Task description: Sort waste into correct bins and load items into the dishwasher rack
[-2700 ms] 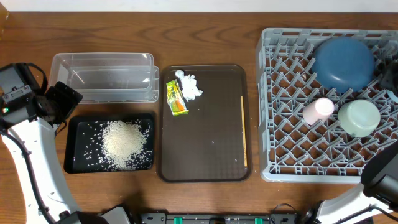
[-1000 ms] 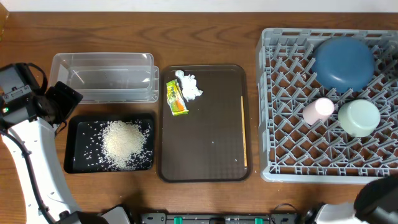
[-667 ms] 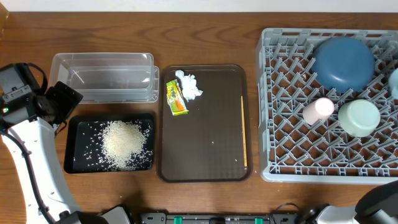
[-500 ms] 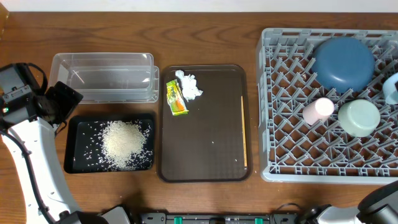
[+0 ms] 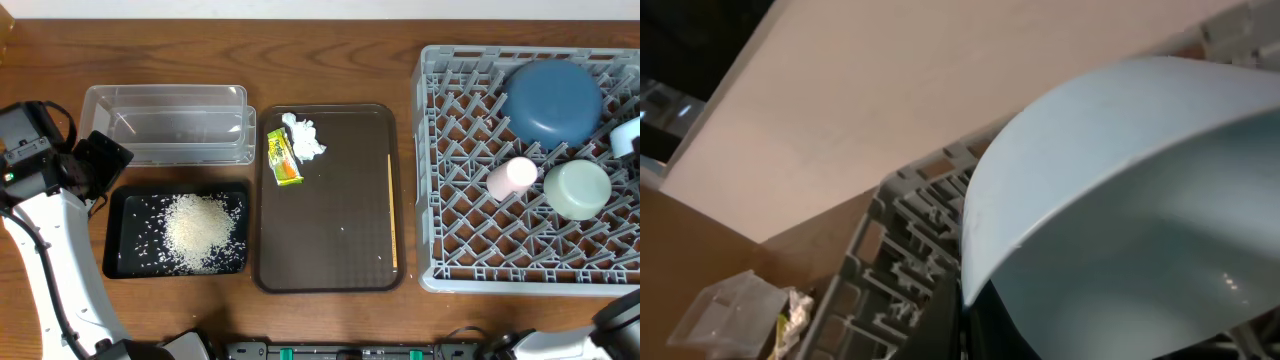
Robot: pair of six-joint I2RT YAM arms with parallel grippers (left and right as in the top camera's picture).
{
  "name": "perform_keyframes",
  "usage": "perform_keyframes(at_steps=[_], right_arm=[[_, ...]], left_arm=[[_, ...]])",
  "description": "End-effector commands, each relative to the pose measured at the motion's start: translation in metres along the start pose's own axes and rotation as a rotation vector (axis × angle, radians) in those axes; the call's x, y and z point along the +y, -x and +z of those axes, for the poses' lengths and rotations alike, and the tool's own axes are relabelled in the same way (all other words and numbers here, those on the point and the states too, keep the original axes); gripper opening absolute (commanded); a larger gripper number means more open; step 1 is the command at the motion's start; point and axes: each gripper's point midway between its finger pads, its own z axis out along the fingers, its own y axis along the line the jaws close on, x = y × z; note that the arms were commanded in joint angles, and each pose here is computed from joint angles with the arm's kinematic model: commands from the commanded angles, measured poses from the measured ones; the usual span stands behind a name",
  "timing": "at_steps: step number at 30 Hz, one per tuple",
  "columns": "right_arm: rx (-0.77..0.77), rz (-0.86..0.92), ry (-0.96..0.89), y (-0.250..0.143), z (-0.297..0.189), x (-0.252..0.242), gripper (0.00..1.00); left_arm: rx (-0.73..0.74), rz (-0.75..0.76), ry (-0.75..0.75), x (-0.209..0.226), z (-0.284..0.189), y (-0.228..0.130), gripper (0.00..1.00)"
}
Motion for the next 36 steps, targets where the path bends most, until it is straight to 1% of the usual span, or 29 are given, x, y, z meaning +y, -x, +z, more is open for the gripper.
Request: perform_keyframes(at_steps=[1,5,8,16,22,31,36], right_arm=[[0.011,0.085,0.042,-0.013,0.006,-0.011,0.01],[0.012,0.109,0.099,-0.02,0.009,-0.019,0.01],[0.013,0.123,0.095,-0.022,0.009,-0.023,0.01],[-0.047,0.238,0.034,-0.003,-0.01,-0.037,0.01],[-0.045,0.314,0.024,-0.008,-0.015,-0.041,0.01],[-0.039,0.327,0.016,-0.013,-0.017,-0.041,0.01],[-0.059,0.374,-0.039,-0.015,-0.029,-0.053,0.01]], left_arm=[[0.006,-0.01,0.011,0.003,0.003,-0.001,0.93],[0.006,-0.01,0.011,0.003,0.003,-0.001,0.93],[0.006,-0.01,0.011,0.003,0.003,-0.001,0.93],[0.006,-0.01,0.011,0.003,0.003,-0.001,0.93],[0.006,-0.01,0.011,0.003,0.003,-0.001,0.93],[0.006,-0.01,0.011,0.003,0.003,-0.001,0.93],[0.005,-0.01,0.01,0.003,0.003,-0.001,0.93]])
